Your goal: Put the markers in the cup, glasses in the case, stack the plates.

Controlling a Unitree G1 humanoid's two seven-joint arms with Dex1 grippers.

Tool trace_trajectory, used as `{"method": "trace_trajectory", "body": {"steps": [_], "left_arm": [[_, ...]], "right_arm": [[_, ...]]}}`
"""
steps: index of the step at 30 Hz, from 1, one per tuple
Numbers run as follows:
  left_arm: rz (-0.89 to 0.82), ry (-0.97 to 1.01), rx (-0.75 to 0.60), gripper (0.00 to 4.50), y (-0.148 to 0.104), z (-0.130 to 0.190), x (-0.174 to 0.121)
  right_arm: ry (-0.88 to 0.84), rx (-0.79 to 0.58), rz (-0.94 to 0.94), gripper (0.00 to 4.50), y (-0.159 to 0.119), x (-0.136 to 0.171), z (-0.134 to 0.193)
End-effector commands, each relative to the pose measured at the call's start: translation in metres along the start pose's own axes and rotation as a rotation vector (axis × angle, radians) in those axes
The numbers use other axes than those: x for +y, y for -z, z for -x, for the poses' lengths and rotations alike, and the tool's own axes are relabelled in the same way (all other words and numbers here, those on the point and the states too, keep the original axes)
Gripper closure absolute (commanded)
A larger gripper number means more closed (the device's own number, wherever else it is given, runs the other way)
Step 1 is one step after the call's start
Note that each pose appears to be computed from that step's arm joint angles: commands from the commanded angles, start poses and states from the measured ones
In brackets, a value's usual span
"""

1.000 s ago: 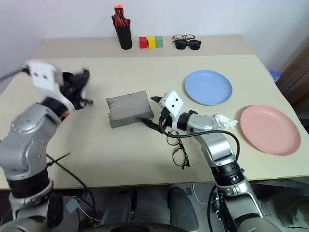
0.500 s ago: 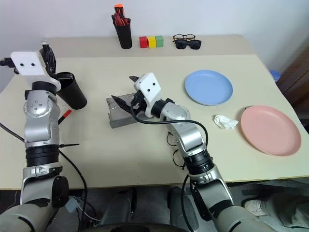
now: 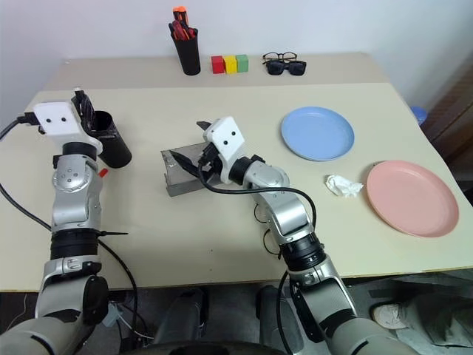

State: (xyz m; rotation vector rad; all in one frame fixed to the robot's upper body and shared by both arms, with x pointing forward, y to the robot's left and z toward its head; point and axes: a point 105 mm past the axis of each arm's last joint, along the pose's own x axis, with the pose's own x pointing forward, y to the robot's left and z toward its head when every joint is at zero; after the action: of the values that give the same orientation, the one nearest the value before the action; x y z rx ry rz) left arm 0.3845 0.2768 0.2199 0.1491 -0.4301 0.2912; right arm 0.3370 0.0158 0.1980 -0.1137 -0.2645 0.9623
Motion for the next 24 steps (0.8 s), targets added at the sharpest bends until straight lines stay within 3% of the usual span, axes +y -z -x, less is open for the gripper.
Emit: {"method": "trace_trajectory", "body": {"steps": [1,2,11,14,16,18,22,24], "left_arm": [[0.009,-0.062,-0.076,2.07,-0.019,-0.003,0.015],[0.021,-0.068,-0.084,1.58,-0.021,-0.002,0.017],[0.122,-0.086,-0.203,1.58,-0.065,0.014,0.053],[0.119,0.069,-0.181,0.71,-0.076,0.033,0.059],[0.116,0.228,-0.014,0.07,-0.059,0.056,0.059],[0.127,0.326,0.124,0.07,-0.045,0.073,0.056],[-0.108,0.243,0.498,0.07,0.011,0.090,0.080],[-0.129,0.231,0.596,0.07,0.024,0.096,0.080]], "right_arm": [[-0.022,-0.070,0.025,0.00,-0.021,0.005,-0.002],[-0.024,-0.070,0.025,0.00,-0.021,0.005,-0.002],[-0.035,-0.072,0.024,0.00,-0.021,0.007,-0.001],[-0.035,-0.070,0.024,0.00,-0.021,0.007,0.000],[-0.040,-0.066,0.022,0.00,-0.020,0.007,0.002],[-0.046,-0.065,0.020,0.00,-0.019,0.008,0.002],[-0.065,-0.068,0.018,0.00,-0.019,0.010,0.001],[-0.071,-0.070,0.017,0.00,-0.020,0.011,0.001]]}}
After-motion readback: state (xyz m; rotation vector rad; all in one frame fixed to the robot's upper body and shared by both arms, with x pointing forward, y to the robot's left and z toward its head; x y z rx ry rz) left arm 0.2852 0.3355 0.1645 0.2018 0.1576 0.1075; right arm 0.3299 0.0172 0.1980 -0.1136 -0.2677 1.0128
